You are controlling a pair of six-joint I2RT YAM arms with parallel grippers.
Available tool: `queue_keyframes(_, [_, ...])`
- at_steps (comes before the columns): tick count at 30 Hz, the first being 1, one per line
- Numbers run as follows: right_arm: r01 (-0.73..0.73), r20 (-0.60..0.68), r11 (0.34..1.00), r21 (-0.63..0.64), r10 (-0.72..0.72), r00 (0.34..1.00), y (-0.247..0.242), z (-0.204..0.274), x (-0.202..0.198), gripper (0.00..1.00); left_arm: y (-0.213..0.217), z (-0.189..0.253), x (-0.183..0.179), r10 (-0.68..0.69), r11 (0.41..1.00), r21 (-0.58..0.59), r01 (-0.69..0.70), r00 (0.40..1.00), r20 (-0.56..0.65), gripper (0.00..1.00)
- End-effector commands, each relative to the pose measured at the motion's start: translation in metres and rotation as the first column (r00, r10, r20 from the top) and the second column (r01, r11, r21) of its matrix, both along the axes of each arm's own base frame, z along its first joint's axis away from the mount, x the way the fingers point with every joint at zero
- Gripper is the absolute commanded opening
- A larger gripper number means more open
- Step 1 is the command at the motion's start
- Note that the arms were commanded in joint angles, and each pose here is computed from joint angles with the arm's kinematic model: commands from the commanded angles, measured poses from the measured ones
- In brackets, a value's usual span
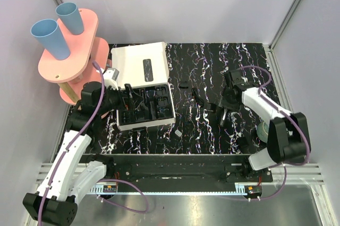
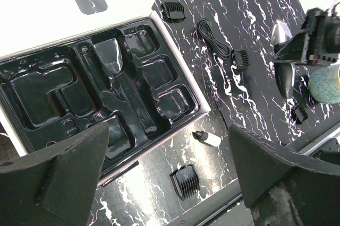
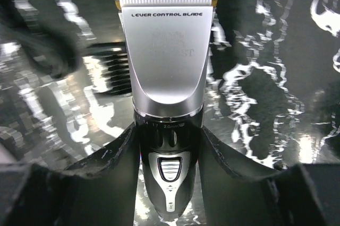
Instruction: Sort the hair-cutting tools
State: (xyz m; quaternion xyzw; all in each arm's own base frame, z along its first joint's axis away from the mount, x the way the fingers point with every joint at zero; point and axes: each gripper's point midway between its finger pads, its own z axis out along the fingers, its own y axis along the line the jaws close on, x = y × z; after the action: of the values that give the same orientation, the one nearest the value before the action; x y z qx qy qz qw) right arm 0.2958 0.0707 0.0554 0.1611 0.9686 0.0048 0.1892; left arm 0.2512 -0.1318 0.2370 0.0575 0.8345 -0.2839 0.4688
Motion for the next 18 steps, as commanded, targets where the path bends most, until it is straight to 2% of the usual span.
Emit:
queue_keyframes(1, [-0.147,0.321,0.976,0.162,0.089,0.943,0.053,0.09,0.036,0.33,0.005,0.022,0.006,0.034,0.999,-0.007,-0.034,0.996,0.078,0.99])
queue_keyframes(3, [-0.19,0.388,0.962,0.198,0.102,0.916,0.068,0.11,0.038,0.31,0.006,0.022,0.006,0.044,0.999,-0.003,-0.044,0.996,0.078,0.99])
queue_keyframes(8, [-0.389,0.599,0.894,0.222,0.19,0.778,0.136,0.163,0.04,0.25,0.011,0.023,0.006,0.071,0.997,0.004,-0.072,0.994,0.084,0.99])
queue_keyframes(10, [-0.421,0.658,0.88,0.221,0.184,0.73,0.159,0.177,0.049,0.24,0.013,0.023,0.006,0.081,0.997,0.006,-0.082,0.993,0.087,0.99])
queue_keyframes(13, [-0.475,0.717,0.858,0.197,0.204,0.666,0.208,0.186,0.054,0.23,0.035,0.022,0.011,0.212,0.976,0.036,-0.216,0.973,0.091,0.99])
queue_keyframes(14, [-0.476,0.726,0.86,0.185,0.207,0.656,0.219,0.186,0.056,0.23,0.056,0.024,0.015,0.332,0.939,0.052,-0.339,0.936,0.113,0.99])
queue_keyframes(15, [-0.503,0.747,0.846,0.176,0.217,0.628,0.242,0.198,0.052,0.22,0.067,0.024,0.016,0.391,0.915,0.06,-0.4,0.912,0.121,0.99])
queue_keyframes(16, [-0.486,0.736,0.862,0.145,0.234,0.635,0.264,0.18,0.064,0.22,0.08,0.026,0.011,0.451,0.885,0.06,-0.462,0.882,0.138,0.99])
queue_keyframes(18, [-0.515,0.737,0.849,0.117,0.273,0.618,0.294,0.172,0.064,0.22,0.082,0.029,0.01,0.46,0.88,0.046,-0.472,0.874,0.155,0.99])
